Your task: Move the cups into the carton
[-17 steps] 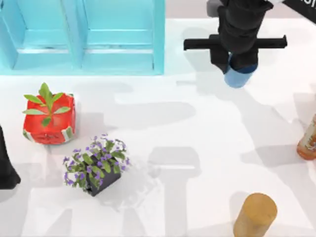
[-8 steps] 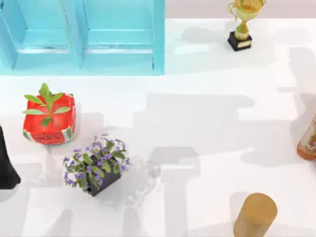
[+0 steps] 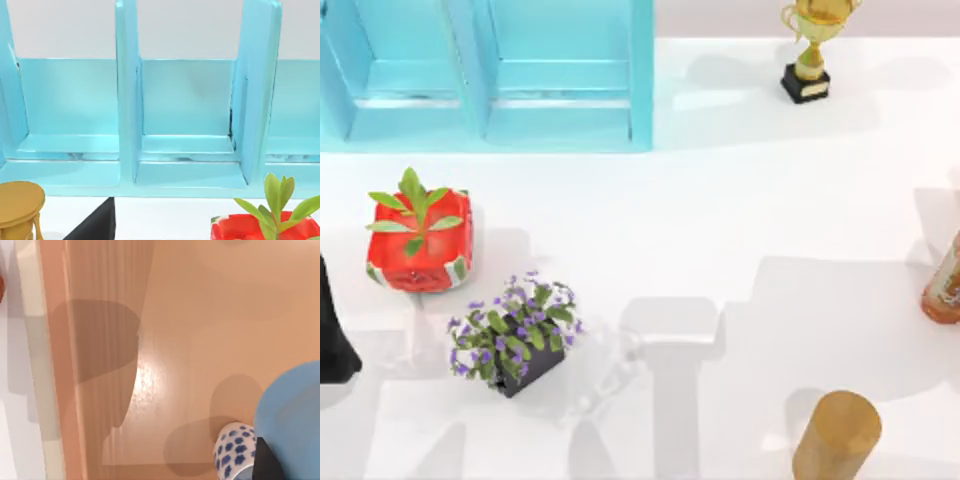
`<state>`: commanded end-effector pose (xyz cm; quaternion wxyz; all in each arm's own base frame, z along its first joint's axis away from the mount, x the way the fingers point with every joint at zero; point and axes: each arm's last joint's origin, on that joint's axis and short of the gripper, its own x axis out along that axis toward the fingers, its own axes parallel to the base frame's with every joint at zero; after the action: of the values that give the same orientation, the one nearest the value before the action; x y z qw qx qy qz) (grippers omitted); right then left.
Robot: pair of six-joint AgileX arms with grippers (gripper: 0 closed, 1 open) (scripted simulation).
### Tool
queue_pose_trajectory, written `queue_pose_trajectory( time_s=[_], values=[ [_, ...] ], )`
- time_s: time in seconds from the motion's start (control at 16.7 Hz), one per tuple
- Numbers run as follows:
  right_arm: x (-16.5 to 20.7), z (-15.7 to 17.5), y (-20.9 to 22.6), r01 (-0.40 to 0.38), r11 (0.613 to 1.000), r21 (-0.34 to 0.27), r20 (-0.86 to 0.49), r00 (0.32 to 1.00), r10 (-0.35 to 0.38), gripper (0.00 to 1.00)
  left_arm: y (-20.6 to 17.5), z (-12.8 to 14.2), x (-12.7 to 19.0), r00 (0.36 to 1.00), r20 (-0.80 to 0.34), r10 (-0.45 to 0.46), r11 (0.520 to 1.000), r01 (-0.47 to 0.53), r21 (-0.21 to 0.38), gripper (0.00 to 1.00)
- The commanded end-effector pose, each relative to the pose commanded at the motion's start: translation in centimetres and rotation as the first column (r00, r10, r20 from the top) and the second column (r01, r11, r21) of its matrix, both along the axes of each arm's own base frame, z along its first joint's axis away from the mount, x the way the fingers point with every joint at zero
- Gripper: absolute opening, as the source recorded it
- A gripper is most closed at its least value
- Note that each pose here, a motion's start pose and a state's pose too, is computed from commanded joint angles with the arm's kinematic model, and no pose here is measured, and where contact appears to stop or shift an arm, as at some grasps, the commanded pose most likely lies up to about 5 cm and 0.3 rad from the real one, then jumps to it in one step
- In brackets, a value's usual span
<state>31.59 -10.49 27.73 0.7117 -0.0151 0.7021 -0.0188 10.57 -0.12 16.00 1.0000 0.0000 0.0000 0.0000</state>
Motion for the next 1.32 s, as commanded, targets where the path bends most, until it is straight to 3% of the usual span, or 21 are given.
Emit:
queue_pose_trajectory(
  time_s=[0.24,0.72,0.96,1.32],
  values=[
    [0.2,-0.5,0.0,-0.005,1.000,-0.002,0.000,1.000,0.005,0.00,0.0,0.0,0.0,1.000,0.000,0.000,1.000,0.000,0.000,1.00],
    [0.1,-6.2,-1.0,-0.002,1.000,0.000,-0.001,1.000,0.002,0.00,0.0,0.0,0.0,1.000,0.000,0.000,1.000,0.000,0.000,1.00],
    [0.0,-6.4,-1.1,0.000,1.000,0.000,0.000,1.000,0.000,0.00,0.0,0.0,0.0,1.000,0.000,0.000,1.000,0.000,0.000,1.00],
    [0.0,-6.4,-1.1,0.000,1.000,0.000,0.000,1.000,0.000,0.45,0.0,0.0,0.0,1.000,0.000,0.000,1.000,0.000,0.000,1.00]
  ],
)
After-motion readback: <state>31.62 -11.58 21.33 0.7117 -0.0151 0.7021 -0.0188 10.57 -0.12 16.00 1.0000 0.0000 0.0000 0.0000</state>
